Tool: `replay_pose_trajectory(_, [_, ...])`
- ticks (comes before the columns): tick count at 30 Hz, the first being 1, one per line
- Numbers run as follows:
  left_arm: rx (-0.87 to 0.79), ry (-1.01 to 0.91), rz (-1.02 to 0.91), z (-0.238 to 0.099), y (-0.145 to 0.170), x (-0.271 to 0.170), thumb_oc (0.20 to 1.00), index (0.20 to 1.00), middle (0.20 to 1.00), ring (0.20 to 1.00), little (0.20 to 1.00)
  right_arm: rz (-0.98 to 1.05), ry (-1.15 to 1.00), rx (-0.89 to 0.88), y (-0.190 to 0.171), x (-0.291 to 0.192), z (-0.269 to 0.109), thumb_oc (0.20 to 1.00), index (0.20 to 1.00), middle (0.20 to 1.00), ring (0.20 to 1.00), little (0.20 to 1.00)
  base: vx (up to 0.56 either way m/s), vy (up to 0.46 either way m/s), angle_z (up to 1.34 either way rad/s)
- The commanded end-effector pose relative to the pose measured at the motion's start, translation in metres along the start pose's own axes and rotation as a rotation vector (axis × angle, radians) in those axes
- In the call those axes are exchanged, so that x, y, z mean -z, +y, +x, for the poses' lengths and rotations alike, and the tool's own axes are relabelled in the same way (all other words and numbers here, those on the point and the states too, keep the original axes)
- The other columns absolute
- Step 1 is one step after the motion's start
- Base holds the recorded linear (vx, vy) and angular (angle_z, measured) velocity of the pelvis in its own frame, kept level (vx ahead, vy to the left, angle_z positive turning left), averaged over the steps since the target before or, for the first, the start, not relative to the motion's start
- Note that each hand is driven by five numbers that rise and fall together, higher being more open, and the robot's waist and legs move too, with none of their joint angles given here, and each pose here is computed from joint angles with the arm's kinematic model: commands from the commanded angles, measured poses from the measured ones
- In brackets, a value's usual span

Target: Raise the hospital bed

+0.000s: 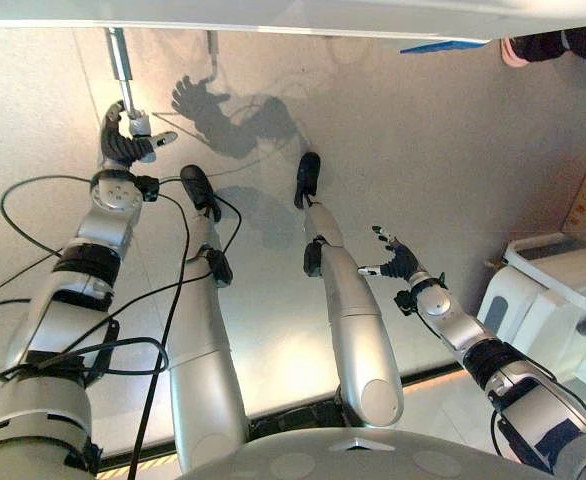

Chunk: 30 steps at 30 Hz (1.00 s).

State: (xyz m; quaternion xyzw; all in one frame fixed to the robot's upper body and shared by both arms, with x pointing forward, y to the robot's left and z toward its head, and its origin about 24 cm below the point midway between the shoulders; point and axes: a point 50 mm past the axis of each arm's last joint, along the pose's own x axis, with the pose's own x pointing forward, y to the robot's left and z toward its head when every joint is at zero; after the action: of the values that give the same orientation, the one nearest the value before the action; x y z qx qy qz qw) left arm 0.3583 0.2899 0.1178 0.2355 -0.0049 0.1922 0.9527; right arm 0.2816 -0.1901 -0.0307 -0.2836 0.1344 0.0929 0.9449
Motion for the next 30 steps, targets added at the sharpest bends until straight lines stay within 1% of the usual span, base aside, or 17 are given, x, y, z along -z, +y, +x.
replay_pose_trajectory(1, [0.021, 0.03, -0.082, -0.016, -0.006, 0.02, 1.0, 1.0, 1.0, 1.0, 1.0, -0.019, 0.125, 0.021, -0.007, 0.032, -0.015, 1.0, 1.0, 1.0, 1.0, 1.0, -0.04, -0.079, 0.07])
replay_pose_trajectory(2, [0.083, 0.073, -0.113, -0.032, -0.021, 0.038, 1.0, 1.0, 1.0, 1.0, 1.0, -0.014, 0.149, 0.034, -0.01, 0.036, -0.016, 1.0, 1.0, 1.0, 1.0, 1.0, -0.02, -0.034, 0.05])
replay_pose_trajectory(3, [0.084, 0.076, -0.113, -0.033, -0.022, 0.039, 1.0, 1.0, 1.0, 1.0, 1.0, -0.016, 0.151, 0.032, -0.009, 0.036, -0.017, 1.0, 1.0, 1.0, 1.0, 1.0, -0.02, -0.071, 0.07])
replay_pose_trajectory(4, [0.126, 0.16, -0.137, -0.051, -0.035, 0.064, 1.0, 1.0, 1.0, 1.0, 1.0, -0.014, 0.191, 0.047, -0.013, 0.044, -0.018, 1.0, 1.0, 1.0, 1.0, 1.0, 0.0, -0.038, 0.06])
replay_pose_trajectory(5, [0.126, 0.162, -0.137, -0.051, -0.035, 0.065, 1.0, 1.0, 1.0, 1.0, 1.0, -0.014, 0.192, 0.046, -0.013, 0.044, -0.018, 1.0, 1.0, 1.0, 1.0, 1.0, 0.0, -0.052, 0.09])
replay_pose_trajectory(6, [0.163, 0.198, -0.15, -0.062, -0.044, 0.075, 1.0, 1.0, 1.0, 1.0, 1.0, -0.013, 0.214, 0.051, -0.014, 0.048, -0.02, 1.0, 1.0, 1.0, 1.0, 1.0, -0.06, -0.031, 0.09])
replay_pose_trajectory(11, [0.279, 0.48, -0.06, -0.116, -0.061, 0.145, 1.0, 1.0, 1.0, 1.0, 1.0, 0.008, 0.342, 0.055, -0.016, 0.072, -0.028, 1.0, 1.0, 1.0, 1.0, 1.0, 0.0, -0.062, 0.13])
replay_pose_trajectory(13, [0.299, 0.563, -0.042, -0.134, -0.063, 0.163, 1.0, 1.0, 1.0, 1.0, 1.0, 0.038, 0.403, 0.055, -0.013, 0.084, -0.035, 1.0, 1.0, 1.0, 1.0, 1.0, 0.07, -0.07, 0.08])
replay_pose_trajectory(14, [0.355, 0.692, 0.022, -0.164, -0.064, 0.189, 1.0, 1.0, 1.0, 1.0, 1.0, 0.069, 0.479, 0.047, -0.006, 0.098, -0.044, 1.0, 1.0, 1.0, 1.0, 1.0, 0.07, -0.051, 0.05])
replay_pose_trajectory(15, [0.355, 0.692, 0.022, -0.164, -0.064, 0.189, 1.0, 1.0, 1.0, 1.0, 1.0, 0.069, 0.478, 0.047, -0.006, 0.098, -0.044, 1.0, 1.0, 1.0, 1.0, 1.0, 0.07, -0.048, 0.02])
replay_pose_trajectory(16, [0.358, 0.748, 0.043, -0.175, -0.061, 0.199, 1.0, 1.0, 1.0, 1.0, 1.0, 0.08, 0.495, 0.043, -0.003, 0.101, -0.046, 1.0, 1.0, 1.0, 1.0, 1.0, 0.02, -0.012, 0.03])
replay_pose_trajectory(17, [0.358, 0.748, 0.043, -0.175, -0.061, 0.199, 1.0, 1.0, 1.0, 1.0, 1.0, 0.08, 0.495, 0.043, -0.003, 0.101, -0.046, 1.0, 1.0, 1.0, 1.0, 1.0, 0.07, -0.048, -0.04])
replay_pose_trajectory(19, [0.407, 0.894, 0.086, -0.218, -0.06, 0.223, 1.0, 1.0, 1.0, 1.0, 1.0, 0.149, 0.565, 0.042, 0.008, 0.114, -0.058, 1.0, 1.0, 1.0, 1.0, 1.0, 0.07, -0.071, -0.1])
replay_pose_trajectory(20, [0.407, 0.894, 0.086, -0.218, -0.06, 0.223, 1.0, 1.0, 1.0, 1.0, 1.0, 0.149, 0.565, 0.041, 0.008, 0.114, -0.059, 1.0, 1.0, 1.0, 1.0, 1.0, 0.04, -0.063, -0.1])
replay_pose_trajectory(22, [0.436, 0.94, 0.104, -0.235, -0.061, 0.23, 1.0, 1.0, 1.0, 1.0, 1.0, 0.178, 0.611, 0.032, 0.015, 0.123, -0.068, 1.0, 1.0, 1.0, 1.0, 1.0, 0.04, -0.061, -0.07])
replay_pose_trajectory(25, [0.443, 0.984, 0.104, -0.252, -0.06, 0.236, 1.0, 1.0, 1.0, 1.0, 1.0, 0.207, 0.657, 0.017, 0.023, 0.131, -0.078, 1.0, 1.0, 1.0, 1.0, 1.0, 0.05, -0.057, 0.0])
replay_pose_trajectory(30, [0.461, 1.021, 0.09, -0.268, -0.065, 0.239, 1.0, 1.0, 1.0, 1.0, 1.0, 0.22, 0.716, -0.013, 0.035, 0.143, -0.094, 1.0, 1.0, 1.0, 1.0, 1.0, 0.08, -0.039, 0.02])
